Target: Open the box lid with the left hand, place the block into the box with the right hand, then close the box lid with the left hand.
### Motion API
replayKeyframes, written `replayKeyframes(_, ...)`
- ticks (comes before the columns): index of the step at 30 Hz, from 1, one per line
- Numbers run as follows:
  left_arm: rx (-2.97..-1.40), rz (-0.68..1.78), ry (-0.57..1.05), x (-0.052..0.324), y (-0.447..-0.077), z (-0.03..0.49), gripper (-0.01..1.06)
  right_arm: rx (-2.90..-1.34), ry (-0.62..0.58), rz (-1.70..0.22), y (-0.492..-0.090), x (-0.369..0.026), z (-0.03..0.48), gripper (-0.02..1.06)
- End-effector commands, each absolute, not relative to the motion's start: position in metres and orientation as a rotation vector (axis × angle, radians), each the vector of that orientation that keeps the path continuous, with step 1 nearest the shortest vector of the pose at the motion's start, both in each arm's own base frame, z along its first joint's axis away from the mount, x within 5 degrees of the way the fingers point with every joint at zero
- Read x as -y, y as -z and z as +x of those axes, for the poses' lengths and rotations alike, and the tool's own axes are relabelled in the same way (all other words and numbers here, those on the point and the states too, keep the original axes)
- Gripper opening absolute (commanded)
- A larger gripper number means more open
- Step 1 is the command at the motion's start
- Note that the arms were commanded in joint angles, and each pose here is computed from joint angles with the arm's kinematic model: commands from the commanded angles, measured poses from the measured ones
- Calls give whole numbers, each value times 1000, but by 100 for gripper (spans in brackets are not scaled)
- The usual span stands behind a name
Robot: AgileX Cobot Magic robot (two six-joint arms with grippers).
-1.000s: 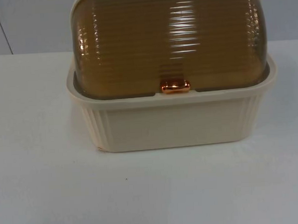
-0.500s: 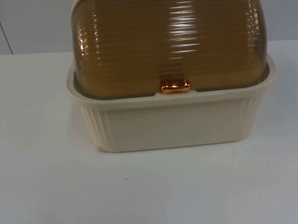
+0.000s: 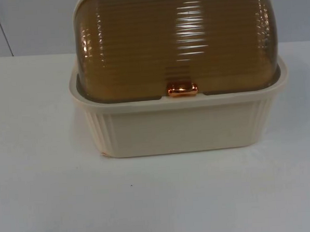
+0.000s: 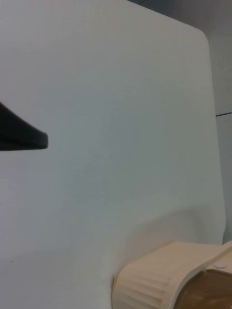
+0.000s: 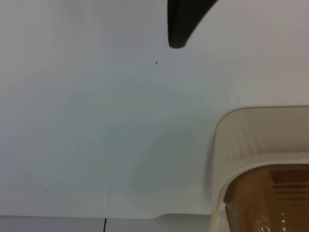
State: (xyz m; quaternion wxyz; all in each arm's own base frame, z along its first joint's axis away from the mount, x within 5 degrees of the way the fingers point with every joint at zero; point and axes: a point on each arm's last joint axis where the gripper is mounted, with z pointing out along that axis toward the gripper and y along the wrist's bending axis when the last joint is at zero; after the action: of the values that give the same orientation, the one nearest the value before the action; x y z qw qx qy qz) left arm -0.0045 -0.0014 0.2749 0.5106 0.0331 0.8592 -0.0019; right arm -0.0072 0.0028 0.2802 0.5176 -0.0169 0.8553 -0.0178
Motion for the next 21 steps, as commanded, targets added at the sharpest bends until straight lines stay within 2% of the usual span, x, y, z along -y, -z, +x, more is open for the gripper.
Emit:
replayKeyframes(1,-2064,78,8,1,-274,-5,104,-2046,46,-40,-280,-3,-7,105)
replayKeyframes(21,-2065,20,-26,1,-274,-5,104,-2046,46,-40,-280,-3,-7,105)
